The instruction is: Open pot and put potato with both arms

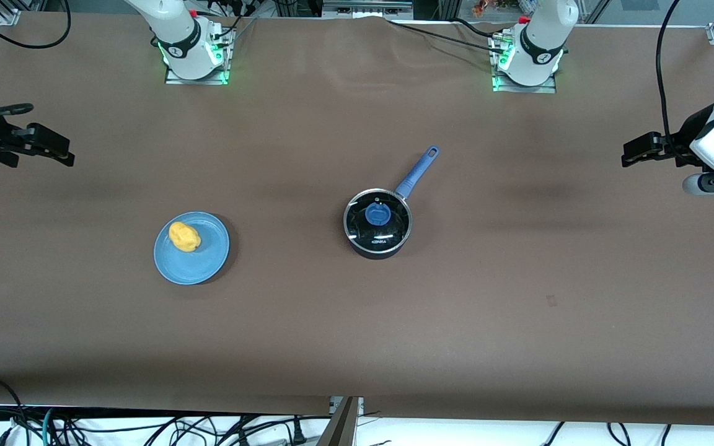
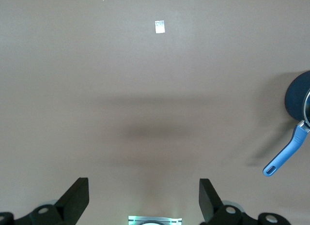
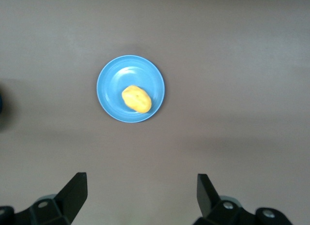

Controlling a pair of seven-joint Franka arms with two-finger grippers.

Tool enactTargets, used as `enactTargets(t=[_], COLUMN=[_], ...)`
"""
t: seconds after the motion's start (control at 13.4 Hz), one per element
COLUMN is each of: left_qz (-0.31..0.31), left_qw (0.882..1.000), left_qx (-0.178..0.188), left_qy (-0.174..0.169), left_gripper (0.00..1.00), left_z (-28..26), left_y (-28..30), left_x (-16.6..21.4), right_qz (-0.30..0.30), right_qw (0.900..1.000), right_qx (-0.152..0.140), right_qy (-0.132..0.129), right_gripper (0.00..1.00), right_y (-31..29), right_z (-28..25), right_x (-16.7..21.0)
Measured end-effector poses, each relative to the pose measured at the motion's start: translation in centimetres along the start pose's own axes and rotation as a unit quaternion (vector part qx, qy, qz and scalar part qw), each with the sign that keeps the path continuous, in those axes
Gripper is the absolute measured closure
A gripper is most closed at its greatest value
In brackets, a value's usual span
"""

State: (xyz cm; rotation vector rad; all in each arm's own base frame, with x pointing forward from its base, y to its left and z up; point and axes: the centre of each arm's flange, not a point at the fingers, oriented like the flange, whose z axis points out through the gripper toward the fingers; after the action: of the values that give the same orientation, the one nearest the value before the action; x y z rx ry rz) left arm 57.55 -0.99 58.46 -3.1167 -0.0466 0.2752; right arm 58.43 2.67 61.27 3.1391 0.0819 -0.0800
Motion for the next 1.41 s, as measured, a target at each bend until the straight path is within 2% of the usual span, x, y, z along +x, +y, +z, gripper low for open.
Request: enactTargets(t=[0.3, 0.45, 0.67, 0.89, 1.12, 1.41], left_qz=[0.009, -0.005, -0.05, -0.09, -0.134, -0.114], left_qw=[1.0, 1.0, 0.999, 0.995, 0.989, 0.989], left_qx=[0.001, 0.004, 0.009, -0.026, -0.048, -0.075], left_qy=[-0.012, -0.016, 0.013, 0.035, 0.04, 0.053], left_gripper=[0.0, 0.0, 0.0, 0.0, 0.0, 0.0], left_z=[1.2, 2.2, 4.1, 7.6, 12.1, 18.8], left_y=[1.2, 4.4, 16.8, 28.2, 34.6, 41.3], left_x=[0.7, 1.2, 0.9, 0.1, 0.2, 0.4], right_qz=[-0.023, -0.025, -0.019, -0.016, -0.016, -0.016], right_qw=[1.0, 1.0, 1.0, 1.0, 1.0, 1.0], right_qx=[0.0, 0.0, 0.0, -0.001, -0.001, -0.001], right_qy=[0.005, 0.009, 0.013, 0.014, 0.015, 0.014], right_gripper=[0.0, 0.0, 0.0, 0.0, 0.0, 0.0], right_y=[-2.7, -2.8, -2.4, -2.0, -1.9, -2.0], right_z=[-0.4, -0.8, -1.1, -1.3, -1.2, -1.0], right_x=[0.0, -0.1, -0.1, -0.1, 0.0, 0.1])
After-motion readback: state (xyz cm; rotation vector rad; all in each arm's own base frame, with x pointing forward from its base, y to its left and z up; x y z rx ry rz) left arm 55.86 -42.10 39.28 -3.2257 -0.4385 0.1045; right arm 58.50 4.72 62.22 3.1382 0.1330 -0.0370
